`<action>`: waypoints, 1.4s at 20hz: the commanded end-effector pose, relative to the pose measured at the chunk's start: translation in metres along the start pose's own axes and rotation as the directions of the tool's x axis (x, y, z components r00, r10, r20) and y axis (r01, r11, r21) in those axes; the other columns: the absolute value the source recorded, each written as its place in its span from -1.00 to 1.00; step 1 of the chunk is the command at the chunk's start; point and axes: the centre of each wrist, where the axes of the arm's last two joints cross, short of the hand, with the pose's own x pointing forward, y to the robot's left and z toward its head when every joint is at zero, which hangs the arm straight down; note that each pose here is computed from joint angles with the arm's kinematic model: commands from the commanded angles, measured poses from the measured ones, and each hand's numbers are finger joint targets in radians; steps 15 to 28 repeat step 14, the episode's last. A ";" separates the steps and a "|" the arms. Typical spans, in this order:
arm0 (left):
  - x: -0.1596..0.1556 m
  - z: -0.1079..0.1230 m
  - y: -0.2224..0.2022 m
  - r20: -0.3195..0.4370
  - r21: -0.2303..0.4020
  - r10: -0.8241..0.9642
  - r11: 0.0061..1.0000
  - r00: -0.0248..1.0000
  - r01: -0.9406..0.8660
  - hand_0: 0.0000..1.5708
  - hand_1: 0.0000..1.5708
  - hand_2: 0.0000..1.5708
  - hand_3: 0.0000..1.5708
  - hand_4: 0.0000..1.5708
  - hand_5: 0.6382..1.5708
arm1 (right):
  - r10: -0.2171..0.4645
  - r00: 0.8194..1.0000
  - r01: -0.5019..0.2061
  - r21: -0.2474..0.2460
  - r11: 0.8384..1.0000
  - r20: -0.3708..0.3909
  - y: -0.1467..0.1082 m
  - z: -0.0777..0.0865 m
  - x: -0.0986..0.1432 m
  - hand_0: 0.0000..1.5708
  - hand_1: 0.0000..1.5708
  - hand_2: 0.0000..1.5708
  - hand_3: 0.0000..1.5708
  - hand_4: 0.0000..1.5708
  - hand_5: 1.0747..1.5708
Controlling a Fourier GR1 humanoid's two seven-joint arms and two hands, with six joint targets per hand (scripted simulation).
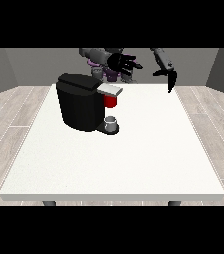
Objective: Insert the coffee pod into the coffee machine and close the lid
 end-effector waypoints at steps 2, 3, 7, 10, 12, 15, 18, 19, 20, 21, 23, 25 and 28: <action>-0.021 0.023 -0.005 -0.027 -0.010 0.002 1.000 1.000 -0.002 -1.00 -1.00 -1.00 -1.00 -0.51 1.00 | -0.019 1.000 0.018 0.068 0.998 0.012 0.019 0.016 -0.004 -1.00 -1.00 -1.00 -1.00 -0.51 1.00; -0.010 0.009 -0.011 -0.039 -0.002 0.017 1.000 0.999 -0.017 -1.00 -1.00 -1.00 -1.00 -0.49 1.00 | -0.048 0.999 0.047 0.087 0.995 0.004 0.014 0.014 -0.011 -1.00 -1.00 -1.00 -1.00 -0.44 1.00; -0.024 0.011 -0.023 -0.014 -0.030 0.021 0.999 1.000 -0.021 -1.00 -1.00 -1.00 -1.00 -0.66 1.00 | -0.042 0.999 0.041 0.180 0.983 0.005 0.036 0.036 -0.017 -1.00 -1.00 -1.00 -1.00 -0.40 1.00; -0.037 0.030 -0.024 -0.083 -0.009 0.036 0.999 0.996 -0.037 -1.00 -1.00 -1.00 -1.00 -0.79 1.00 | -0.058 0.998 0.063 0.269 0.961 -0.024 0.053 0.065 -0.026 -1.00 -1.00 -1.00 -1.00 -0.33 1.00; -0.025 0.010 -0.026 -0.038 -0.042 0.035 0.998 0.999 -0.036 -1.00 -1.00 -1.00 -1.00 -0.79 1.00 | -0.120 0.991 0.095 0.333 0.938 0.054 0.058 0.077 -0.030 -1.00 -1.00 -1.00 -1.00 -0.37 1.00; -0.029 0.018 -0.018 -0.059 0.015 0.038 0.999 0.998 -0.037 -1.00 -1.00 -1.00 -1.00 -0.79 1.00 | -0.229 0.973 0.211 0.353 0.912 0.011 0.066 0.116 -0.044 -1.00 -1.00 -1.00 -1.00 -0.41 1.00; -0.029 0.018 -0.018 -0.059 0.015 0.038 0.999 0.998 -0.037 -1.00 -1.00 -1.00 -1.00 -0.79 1.00 | -0.229 0.973 0.211 0.353 0.912 0.011 0.066 0.116 -0.044 -1.00 -1.00 -1.00 -1.00 -0.41 1.00; -0.029 0.018 -0.018 -0.059 0.015 0.038 0.999 0.998 -0.037 -1.00 -1.00 -1.00 -1.00 -0.79 1.00 | -0.229 0.973 0.211 0.353 0.912 0.011 0.066 0.116 -0.044 -1.00 -1.00 -1.00 -1.00 -0.41 1.00; -0.029 0.018 -0.018 -0.059 0.015 0.038 0.999 0.998 -0.037 -1.00 -1.00 -1.00 -1.00 -0.79 1.00 | -0.229 0.973 0.211 0.353 0.912 0.011 0.066 0.116 -0.044 -1.00 -1.00 -1.00 -1.00 -0.41 1.00; -0.029 0.018 -0.018 -0.059 0.015 0.038 0.999 0.998 -0.037 -1.00 -1.00 -1.00 -1.00 -0.79 1.00 | -0.229 0.973 0.211 0.353 0.912 0.011 0.066 0.116 -0.044 -1.00 -1.00 -1.00 -1.00 -0.41 1.00; -0.029 0.018 -0.018 -0.059 0.015 0.038 0.999 0.998 -0.037 -1.00 -1.00 -1.00 -1.00 -0.79 1.00 | -0.229 0.973 0.211 0.353 0.912 0.011 0.066 0.116 -0.044 -1.00 -1.00 -1.00 -1.00 -0.41 1.00; -0.029 0.018 -0.018 -0.059 0.015 0.038 0.999 0.998 -0.037 -1.00 -1.00 -1.00 -1.00 -0.79 1.00 | -0.229 0.973 0.211 0.353 0.912 0.011 0.066 0.116 -0.044 -1.00 -1.00 -1.00 -1.00 -0.41 1.00; -0.029 0.018 -0.018 -0.059 0.015 0.038 0.999 0.998 -0.037 -1.00 -1.00 -1.00 -1.00 -0.79 1.00 | -0.229 0.973 0.211 0.353 0.912 0.011 0.066 0.116 -0.044 -1.00 -1.00 -1.00 -1.00 -0.41 1.00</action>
